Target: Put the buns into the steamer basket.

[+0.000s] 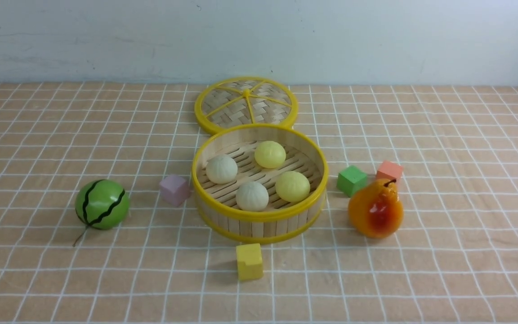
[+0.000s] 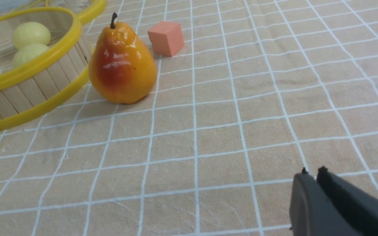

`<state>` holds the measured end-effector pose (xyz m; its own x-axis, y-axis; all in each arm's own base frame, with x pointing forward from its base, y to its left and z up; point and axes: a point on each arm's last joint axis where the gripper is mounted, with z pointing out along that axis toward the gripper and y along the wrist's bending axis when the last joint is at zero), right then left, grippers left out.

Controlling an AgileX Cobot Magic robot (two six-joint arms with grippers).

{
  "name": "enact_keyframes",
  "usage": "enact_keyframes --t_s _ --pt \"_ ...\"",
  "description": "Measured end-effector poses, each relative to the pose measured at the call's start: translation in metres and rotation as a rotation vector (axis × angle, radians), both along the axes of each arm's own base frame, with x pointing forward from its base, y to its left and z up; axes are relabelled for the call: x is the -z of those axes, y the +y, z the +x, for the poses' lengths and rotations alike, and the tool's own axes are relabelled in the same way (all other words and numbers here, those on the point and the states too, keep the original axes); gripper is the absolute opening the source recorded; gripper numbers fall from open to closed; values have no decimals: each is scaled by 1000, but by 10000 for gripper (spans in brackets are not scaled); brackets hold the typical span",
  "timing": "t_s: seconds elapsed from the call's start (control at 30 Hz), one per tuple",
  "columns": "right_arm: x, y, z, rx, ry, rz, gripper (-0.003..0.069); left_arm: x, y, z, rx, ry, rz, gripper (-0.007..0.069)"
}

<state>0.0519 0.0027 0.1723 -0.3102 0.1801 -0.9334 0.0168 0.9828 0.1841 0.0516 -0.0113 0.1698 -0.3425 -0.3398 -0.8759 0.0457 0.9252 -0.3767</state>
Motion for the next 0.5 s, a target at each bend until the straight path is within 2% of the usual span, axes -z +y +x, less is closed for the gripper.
enact_keyframes --t_s 0.5 --pt "0 0 0 0 0 0 59 0 0 0 0 0 0 -13"
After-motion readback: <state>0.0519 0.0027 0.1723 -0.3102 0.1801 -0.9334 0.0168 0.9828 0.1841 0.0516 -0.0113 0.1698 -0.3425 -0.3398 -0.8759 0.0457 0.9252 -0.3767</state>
